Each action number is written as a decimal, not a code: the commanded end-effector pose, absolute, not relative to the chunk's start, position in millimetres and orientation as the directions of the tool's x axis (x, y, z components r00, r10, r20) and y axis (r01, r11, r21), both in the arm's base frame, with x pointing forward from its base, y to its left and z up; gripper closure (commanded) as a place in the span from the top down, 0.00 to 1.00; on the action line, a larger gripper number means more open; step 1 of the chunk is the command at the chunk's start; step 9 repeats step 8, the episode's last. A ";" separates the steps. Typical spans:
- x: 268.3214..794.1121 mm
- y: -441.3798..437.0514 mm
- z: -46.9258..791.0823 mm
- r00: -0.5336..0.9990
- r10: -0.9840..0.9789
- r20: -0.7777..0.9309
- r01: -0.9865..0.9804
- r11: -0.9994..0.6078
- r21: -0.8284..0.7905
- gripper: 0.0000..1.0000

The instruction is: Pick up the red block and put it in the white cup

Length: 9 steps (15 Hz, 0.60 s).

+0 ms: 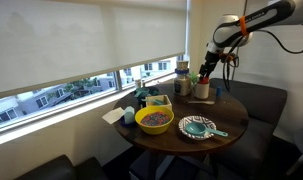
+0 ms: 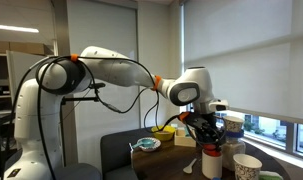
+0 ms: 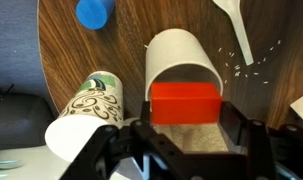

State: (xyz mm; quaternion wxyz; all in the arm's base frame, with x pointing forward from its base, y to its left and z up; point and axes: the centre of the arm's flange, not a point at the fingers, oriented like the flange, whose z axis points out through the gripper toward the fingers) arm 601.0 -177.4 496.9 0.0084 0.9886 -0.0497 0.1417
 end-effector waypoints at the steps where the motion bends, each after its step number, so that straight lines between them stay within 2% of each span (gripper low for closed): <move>1: 607.5 -175.3 502.8 0.950 -0.092 0.297 -0.087 -0.996 -0.030 1.00; 5: 591.7 -151.5 522.8 0.941 -0.017 0.339 0.007 -0.998 -0.068 1.00; 6: 604.0 -165.1 506.2 0.950 -0.064 0.304 -0.060 -0.998 -0.022 1.00; 9: 602.4 -155.2 517.9 0.944 -0.031 0.329 -0.019 -0.999 -0.038 1.00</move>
